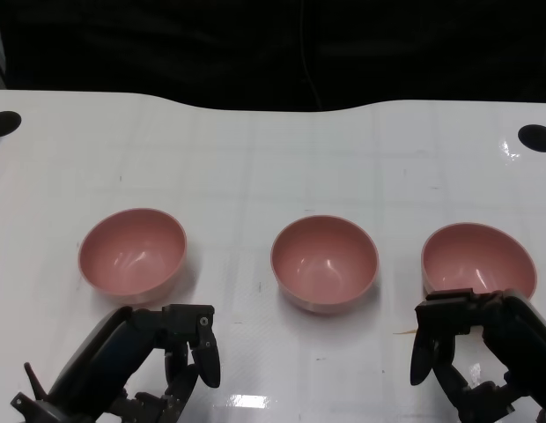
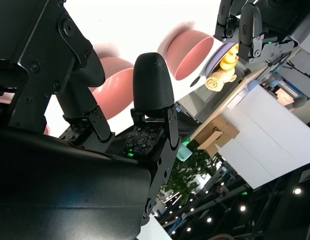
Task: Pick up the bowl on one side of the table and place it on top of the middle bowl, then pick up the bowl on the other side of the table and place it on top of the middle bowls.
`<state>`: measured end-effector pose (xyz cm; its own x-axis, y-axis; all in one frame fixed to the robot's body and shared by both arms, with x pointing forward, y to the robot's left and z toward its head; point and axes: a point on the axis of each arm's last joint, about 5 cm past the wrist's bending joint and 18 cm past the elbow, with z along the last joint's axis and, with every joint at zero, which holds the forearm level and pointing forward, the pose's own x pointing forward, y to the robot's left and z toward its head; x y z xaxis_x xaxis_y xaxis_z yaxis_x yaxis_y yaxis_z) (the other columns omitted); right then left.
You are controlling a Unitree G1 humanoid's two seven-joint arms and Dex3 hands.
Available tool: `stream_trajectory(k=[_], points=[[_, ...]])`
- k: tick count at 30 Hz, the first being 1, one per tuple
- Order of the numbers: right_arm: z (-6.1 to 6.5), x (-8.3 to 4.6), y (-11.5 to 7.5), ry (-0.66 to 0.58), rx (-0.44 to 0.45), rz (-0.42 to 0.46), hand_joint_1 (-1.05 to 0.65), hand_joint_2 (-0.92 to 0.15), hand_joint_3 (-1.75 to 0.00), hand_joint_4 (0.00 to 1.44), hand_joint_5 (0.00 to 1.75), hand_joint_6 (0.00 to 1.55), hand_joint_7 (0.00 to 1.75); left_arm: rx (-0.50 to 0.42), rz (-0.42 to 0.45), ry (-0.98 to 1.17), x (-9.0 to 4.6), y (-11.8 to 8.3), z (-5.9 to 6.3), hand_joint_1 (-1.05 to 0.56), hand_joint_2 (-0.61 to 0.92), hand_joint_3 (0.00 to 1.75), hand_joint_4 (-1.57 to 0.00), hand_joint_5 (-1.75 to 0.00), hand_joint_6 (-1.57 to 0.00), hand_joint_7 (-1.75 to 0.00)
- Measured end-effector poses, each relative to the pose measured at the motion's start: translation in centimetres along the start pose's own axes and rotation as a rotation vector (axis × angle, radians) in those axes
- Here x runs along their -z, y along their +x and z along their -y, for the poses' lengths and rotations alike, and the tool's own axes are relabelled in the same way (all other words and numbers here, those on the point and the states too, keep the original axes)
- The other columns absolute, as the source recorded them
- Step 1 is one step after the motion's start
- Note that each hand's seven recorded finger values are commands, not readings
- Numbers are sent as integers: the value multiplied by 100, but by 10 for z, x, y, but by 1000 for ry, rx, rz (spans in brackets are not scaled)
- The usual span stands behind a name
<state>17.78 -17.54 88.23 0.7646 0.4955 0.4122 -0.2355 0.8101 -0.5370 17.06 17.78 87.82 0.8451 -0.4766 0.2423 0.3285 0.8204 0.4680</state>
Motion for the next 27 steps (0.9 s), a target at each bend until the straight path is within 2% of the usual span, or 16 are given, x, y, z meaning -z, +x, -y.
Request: stream_trajectory(k=[12, 15, 19, 22, 23, 24, 27], points=[[0, 0, 0, 0, 0, 0, 29, 0, -175, 104, 169, 101, 128, -1, 1, 0, 0, 0, 0, 4, 18, 164, -97, -165, -90, -144], [0, 0, 0, -1, -1, -1, 29, 0, -175, 104, 169, 101, 127, -6, 3, -2, 0, 0, -1, 4, 22, 157, -87, -162, -86, -135], [0, 0, 1, 0, 0, 0, 27, 0, -175, 104, 168, 100, 127, -67, 13, 11, 0, 0, -2, -5, 44, 109, -66, -143, -74, -93], [0, 0, 1, 0, 1, 1, 26, 0, -175, 104, 168, 100, 127, -99, 2, 31, -1, 0, -4, -14, 67, 59, -56, -118, -69, -58], [0, 0, 1, 0, 2, 2, 26, -1, -175, 104, 168, 100, 128, -106, -10, 45, -3, 0, -5, -19, 77, 36, -50, -110, -65, -41], [0, 0, 1, 0, 2, 3, 26, -1, -175, 105, 168, 101, 128, -111, -27, 69, -5, 0, -6, -23, 83, 25, -46, -107, -61, -31], [0, 0, 2, -1, 5, 7, 27, 0, -175, 105, 168, 101, 128, -127, -85, 180, -13, 1, -11, -37, 91, 6, -34, -90, -49, -12]])
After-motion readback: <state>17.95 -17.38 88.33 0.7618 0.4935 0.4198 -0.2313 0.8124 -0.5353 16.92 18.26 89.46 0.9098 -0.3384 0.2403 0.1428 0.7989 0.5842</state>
